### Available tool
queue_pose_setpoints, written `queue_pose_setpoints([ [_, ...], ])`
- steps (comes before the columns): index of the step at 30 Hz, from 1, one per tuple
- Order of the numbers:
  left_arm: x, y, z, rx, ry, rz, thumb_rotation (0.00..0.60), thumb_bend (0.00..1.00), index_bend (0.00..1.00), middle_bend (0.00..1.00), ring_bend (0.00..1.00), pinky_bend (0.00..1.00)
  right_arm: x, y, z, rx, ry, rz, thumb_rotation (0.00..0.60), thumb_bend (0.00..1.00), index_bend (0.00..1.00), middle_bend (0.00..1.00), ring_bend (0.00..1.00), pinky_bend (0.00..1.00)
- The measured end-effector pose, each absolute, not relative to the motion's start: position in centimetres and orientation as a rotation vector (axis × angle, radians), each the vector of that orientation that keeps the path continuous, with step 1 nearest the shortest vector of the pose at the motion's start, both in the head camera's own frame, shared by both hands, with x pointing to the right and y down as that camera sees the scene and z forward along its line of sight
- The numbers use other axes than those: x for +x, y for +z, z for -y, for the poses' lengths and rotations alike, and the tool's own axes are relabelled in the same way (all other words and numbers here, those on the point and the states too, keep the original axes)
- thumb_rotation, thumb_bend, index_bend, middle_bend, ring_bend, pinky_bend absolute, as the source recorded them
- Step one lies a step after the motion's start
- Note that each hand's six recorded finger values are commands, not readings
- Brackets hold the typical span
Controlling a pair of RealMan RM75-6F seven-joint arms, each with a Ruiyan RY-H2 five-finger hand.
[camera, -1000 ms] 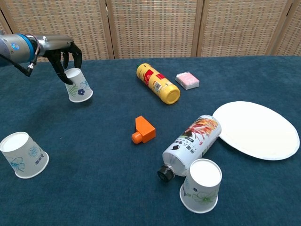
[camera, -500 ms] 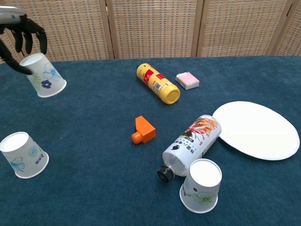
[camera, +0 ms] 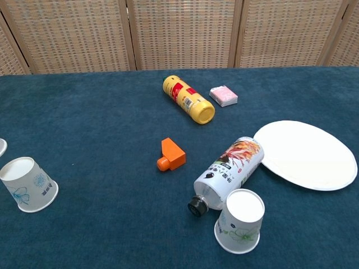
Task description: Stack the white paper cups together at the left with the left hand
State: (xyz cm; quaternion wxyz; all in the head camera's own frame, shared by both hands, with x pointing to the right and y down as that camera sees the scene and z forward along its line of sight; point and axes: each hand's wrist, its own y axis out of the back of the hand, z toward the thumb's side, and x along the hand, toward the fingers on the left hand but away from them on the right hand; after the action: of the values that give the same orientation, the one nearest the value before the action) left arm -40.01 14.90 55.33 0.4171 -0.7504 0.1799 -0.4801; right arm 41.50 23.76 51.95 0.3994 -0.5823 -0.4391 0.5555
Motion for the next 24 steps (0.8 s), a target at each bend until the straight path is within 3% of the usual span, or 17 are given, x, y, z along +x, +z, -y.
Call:
queue_pose_setpoints([
  [24, -36.2, 58.0, -15.0, -1.914, -1.194, -0.343, 0.600, 0.04, 0.59, 0.40, 0.46, 0.47, 41.8, 51.8, -23.7, -1.472, 1.408, 1.125, 0.600, 0.00, 0.00, 0.00, 0.00, 0.00],
])
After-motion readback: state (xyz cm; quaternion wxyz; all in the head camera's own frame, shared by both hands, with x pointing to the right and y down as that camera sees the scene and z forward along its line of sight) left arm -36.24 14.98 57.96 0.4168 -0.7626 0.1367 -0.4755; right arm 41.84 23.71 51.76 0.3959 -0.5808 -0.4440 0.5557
